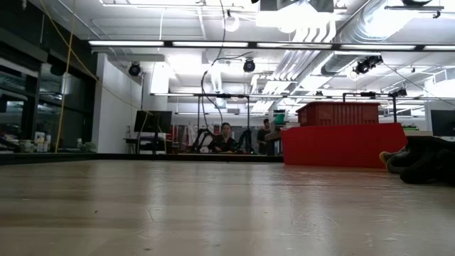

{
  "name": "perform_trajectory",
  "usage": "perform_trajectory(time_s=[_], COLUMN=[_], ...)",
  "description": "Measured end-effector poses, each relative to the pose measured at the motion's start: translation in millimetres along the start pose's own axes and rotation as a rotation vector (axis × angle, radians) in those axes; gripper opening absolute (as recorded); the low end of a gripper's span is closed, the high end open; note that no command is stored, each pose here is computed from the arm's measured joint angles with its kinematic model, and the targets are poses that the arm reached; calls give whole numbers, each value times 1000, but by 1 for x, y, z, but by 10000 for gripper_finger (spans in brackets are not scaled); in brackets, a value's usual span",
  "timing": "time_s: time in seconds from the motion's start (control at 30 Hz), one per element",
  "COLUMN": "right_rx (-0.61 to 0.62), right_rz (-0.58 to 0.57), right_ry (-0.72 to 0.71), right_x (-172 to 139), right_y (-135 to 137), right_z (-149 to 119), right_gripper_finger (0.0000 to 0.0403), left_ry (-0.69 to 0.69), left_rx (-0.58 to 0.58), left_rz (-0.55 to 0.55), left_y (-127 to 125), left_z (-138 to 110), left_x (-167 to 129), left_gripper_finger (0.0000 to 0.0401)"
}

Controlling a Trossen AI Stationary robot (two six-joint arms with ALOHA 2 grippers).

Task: Coil cords
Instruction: Coil the black wire on the spool

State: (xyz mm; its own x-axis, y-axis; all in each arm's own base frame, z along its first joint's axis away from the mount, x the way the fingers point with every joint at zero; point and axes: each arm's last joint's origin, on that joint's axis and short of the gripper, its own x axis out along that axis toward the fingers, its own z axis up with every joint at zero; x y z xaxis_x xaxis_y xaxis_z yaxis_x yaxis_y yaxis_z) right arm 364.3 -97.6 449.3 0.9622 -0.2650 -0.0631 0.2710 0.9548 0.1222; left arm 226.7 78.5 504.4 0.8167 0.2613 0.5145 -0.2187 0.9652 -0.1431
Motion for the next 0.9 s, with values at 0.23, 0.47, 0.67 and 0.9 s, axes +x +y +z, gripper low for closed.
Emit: perform_trajectory(time_s=[0.23, 0.47, 0.67, 0.9], right_rx=[23, 54, 22, -1], right_rz=[1, 3, -20, -49], right_ry=[-1, -13, -19, -21], right_x=[0, 5, 6, 6], right_y=[0, 0, -1, -4], right_z=[0, -2, -2, -2], right_gripper_finger=[158, 158, 158, 143], left_ry=[1, -8, -17, -20], left_rx=[-17, -8, 9, 10], left_rz=[-5, -6, -7, -2], left_y=[0, 0, 0, 0], left_z=[0, 1, 2, 2], left_x=[0, 0, 0, 0], left_gripper_finger=[1, 1, 1, 1])
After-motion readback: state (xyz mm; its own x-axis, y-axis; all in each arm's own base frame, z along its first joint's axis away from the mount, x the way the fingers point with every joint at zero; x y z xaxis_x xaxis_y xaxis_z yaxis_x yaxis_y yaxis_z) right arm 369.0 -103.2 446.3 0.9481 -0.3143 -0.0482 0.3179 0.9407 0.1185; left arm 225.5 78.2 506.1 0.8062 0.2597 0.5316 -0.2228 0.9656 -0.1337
